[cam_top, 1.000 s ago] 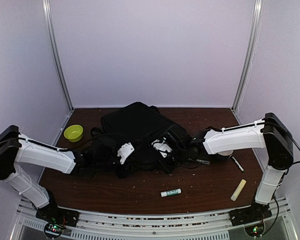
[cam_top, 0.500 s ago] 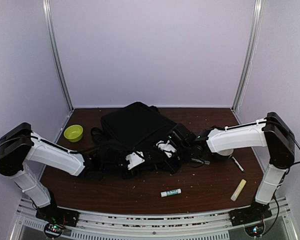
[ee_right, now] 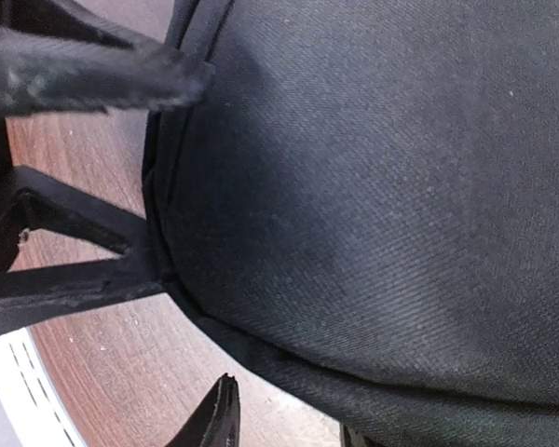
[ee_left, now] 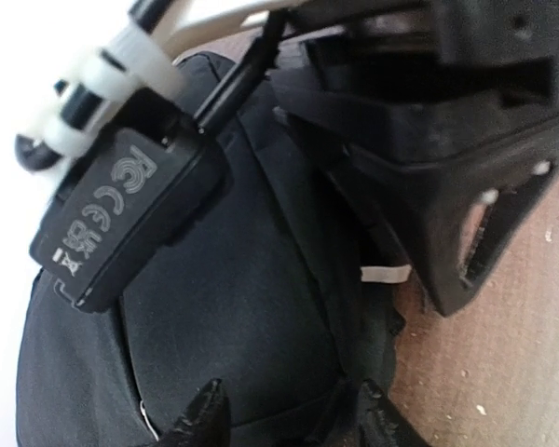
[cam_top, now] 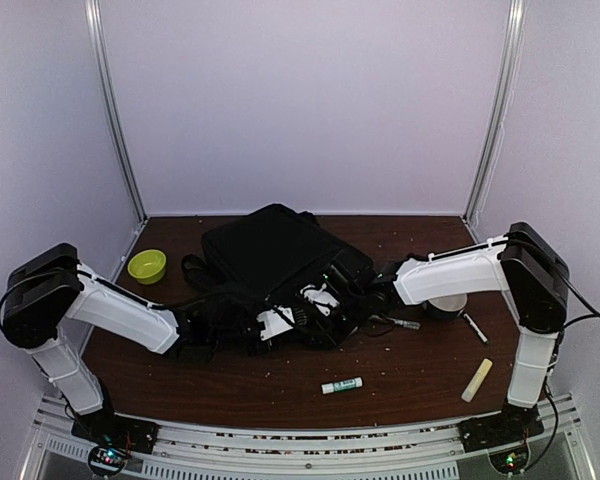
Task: Pack the student bag
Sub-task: Hold the largest pocket of the student bag, then pick up the largest pocket of the bag from the student bag.
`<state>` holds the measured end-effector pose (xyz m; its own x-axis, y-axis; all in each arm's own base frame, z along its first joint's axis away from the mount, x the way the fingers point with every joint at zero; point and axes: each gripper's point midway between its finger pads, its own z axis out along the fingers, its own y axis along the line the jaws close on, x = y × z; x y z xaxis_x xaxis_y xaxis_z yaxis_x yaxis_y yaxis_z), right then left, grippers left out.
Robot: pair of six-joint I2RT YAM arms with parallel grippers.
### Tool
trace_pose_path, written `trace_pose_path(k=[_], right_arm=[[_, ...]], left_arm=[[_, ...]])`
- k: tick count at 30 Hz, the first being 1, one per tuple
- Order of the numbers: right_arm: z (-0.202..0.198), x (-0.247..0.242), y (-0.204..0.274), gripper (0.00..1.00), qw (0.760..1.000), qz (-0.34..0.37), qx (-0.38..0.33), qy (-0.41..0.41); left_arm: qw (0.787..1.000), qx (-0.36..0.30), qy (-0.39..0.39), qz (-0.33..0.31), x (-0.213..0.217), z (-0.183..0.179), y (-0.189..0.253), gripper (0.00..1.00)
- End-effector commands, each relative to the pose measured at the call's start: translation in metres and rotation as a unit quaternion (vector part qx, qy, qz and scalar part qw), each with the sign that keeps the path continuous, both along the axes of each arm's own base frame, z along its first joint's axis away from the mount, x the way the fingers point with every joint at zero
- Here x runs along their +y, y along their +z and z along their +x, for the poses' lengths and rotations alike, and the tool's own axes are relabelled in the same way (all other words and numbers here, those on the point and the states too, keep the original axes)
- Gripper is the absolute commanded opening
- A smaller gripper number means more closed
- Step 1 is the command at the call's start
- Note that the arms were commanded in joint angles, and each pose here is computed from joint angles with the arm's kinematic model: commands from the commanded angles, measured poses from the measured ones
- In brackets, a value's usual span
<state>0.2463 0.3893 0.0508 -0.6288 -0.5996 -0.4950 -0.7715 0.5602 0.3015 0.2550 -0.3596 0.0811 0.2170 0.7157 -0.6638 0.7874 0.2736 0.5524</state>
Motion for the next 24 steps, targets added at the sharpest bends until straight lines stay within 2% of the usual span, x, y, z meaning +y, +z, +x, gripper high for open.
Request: trace_pose_path(k=[1,8,15,24], right_arm=[[0.008,0.003,0.005,0.39,1.0,0.003,-0.007,-0.017],[0.014,-0.013,0.015,0.42,0.999,0.003,-0.026,-0.038],[0.021,-0.023,0.017,0.47,0.998,-0.003,-0.039,-0.044],[0.033,-0.035,0.022,0.5,0.995,-0.007,-0.044,-0.093]], left_arm=[[0.999,-0.031,0.014,-0.023,-0.009,0.012,0.008,0.43],[1.0,-0.017,-0.001,-0.025,-0.022,0.011,0.004,0.26],[0.999,0.011,0.015,-0.041,-0.027,0.014,0.016,0.0],[0.988,0.07,0.05,-0.129,-0.034,0.015,0.035,0.0]])
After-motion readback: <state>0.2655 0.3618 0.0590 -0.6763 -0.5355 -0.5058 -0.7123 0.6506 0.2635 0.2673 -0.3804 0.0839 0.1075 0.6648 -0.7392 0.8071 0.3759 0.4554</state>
